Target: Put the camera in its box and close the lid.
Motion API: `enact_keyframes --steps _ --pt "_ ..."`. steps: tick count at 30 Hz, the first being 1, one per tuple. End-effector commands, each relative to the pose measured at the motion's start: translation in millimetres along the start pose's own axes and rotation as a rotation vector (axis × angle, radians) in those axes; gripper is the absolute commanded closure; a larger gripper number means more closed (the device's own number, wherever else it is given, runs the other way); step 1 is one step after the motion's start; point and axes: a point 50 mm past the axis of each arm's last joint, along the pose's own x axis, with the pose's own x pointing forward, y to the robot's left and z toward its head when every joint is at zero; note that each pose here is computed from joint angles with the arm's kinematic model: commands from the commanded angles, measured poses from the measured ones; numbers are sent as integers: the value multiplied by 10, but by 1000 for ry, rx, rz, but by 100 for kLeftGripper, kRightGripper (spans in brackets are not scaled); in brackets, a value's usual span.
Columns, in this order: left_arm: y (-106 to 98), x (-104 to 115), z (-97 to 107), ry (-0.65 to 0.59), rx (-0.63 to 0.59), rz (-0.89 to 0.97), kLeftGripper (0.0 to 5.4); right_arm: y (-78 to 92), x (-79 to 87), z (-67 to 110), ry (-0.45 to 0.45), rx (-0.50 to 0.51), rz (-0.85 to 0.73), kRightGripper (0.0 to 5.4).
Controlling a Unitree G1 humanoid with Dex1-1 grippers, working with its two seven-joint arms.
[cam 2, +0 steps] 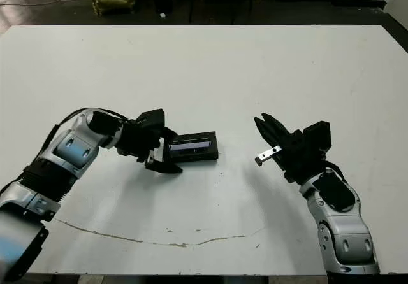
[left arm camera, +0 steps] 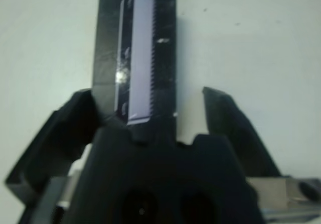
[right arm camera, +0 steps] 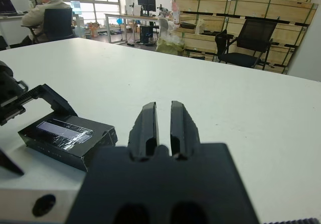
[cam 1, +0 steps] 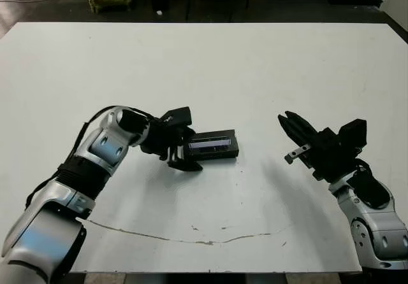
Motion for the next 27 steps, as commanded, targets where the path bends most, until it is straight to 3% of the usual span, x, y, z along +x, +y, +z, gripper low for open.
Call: enact_keyframes --steps 1,14,27 --pt "-113 97 -153 7 -41 -57 10 -9 -39 -72 36 9 -6 540" --pt "-102 35 -130 -98 -38 3 2 -15 -39 -86 39 6 -6 540" --pt "34 -212 -30 -240 38 147 2 1 -40 -93 32 7 4 540"
